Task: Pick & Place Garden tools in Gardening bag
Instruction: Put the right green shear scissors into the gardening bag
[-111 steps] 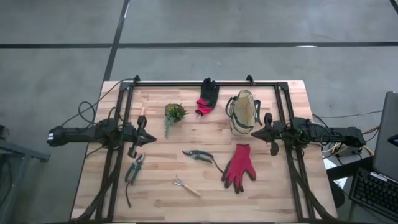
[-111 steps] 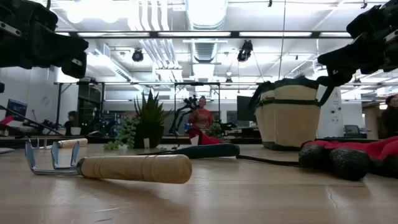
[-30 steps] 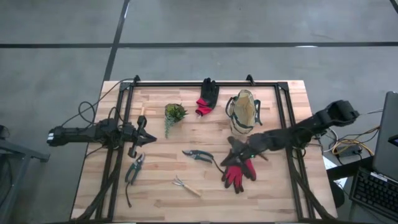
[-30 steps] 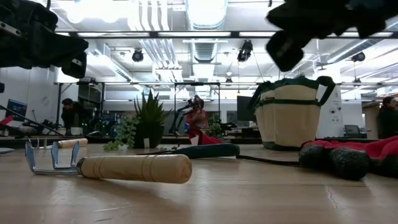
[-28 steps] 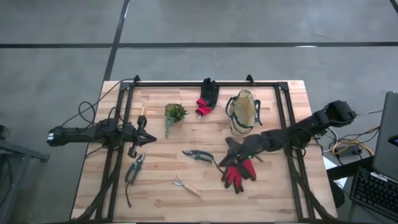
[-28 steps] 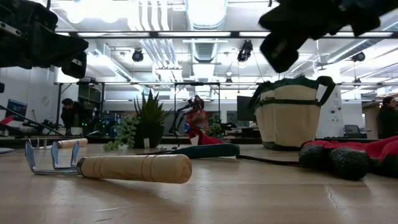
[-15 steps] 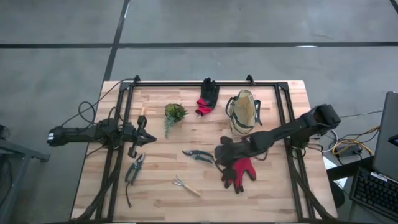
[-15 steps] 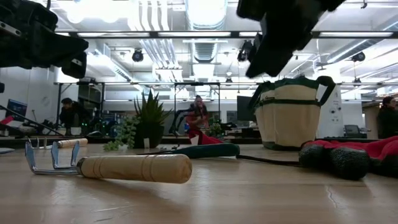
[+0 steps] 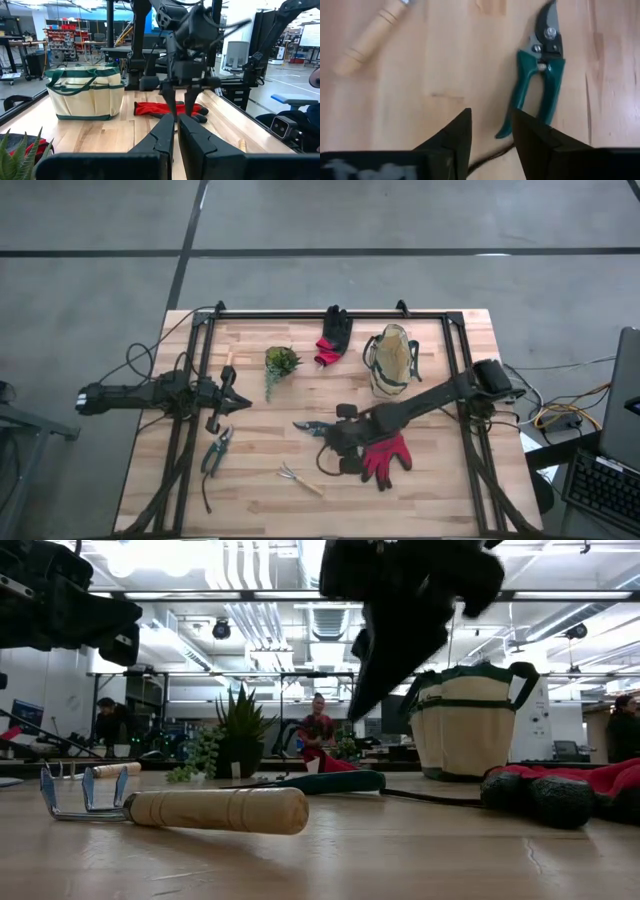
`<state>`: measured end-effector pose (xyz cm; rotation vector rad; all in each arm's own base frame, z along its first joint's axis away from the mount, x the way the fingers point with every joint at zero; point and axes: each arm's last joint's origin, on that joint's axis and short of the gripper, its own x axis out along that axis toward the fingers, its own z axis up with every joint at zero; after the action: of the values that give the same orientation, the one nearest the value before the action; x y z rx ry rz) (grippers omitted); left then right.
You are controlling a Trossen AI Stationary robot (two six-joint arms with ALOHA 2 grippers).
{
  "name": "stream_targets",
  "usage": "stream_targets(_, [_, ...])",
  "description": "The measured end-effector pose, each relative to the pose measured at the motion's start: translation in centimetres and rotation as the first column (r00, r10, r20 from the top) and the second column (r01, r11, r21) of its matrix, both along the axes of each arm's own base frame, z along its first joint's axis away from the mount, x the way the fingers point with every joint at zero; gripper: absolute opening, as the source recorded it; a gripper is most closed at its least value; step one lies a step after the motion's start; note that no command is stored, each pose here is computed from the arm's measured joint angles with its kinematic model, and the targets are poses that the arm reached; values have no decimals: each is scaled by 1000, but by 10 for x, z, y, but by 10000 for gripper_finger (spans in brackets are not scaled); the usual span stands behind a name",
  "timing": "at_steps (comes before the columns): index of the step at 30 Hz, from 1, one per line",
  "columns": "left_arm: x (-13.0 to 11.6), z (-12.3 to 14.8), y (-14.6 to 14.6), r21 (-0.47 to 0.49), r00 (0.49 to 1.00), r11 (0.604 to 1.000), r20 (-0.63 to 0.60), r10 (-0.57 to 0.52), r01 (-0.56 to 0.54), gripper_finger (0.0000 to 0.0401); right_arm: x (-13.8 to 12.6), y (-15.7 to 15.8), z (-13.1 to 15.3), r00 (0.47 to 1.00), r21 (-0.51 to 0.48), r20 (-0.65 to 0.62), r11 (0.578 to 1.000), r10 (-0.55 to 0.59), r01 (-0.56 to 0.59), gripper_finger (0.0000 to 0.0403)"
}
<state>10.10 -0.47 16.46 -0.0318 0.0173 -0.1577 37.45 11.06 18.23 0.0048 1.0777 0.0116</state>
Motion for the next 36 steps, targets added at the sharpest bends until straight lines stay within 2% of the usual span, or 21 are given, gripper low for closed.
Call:
stream_targets(6, [0,0,0,0,1000,1000,-2,0,0,28,8,-1,-22,996,-107,-83,994,-40,31,127])
stream_targets(12, [0,0,0,0,1000,1000,-2,0,0,28,11,0,-38,992,-124,-122,992,-37,22,118])
stream_targets(18, [0,0,0,0,1000,1000,-2,0,0,28,12,-1,-40,993,-150,-110,988,-50,33,113])
stream_targets(31, [0,0,0,0,1000,1000,-2,0,0,28,14,-3,-51,991,-198,-137,980,-12,-16,37])
stream_targets(36, [0,0,0,0,1000,1000,-2,0,0,28,10,-5,-49,987,-254,-163,966,8,-50,30])
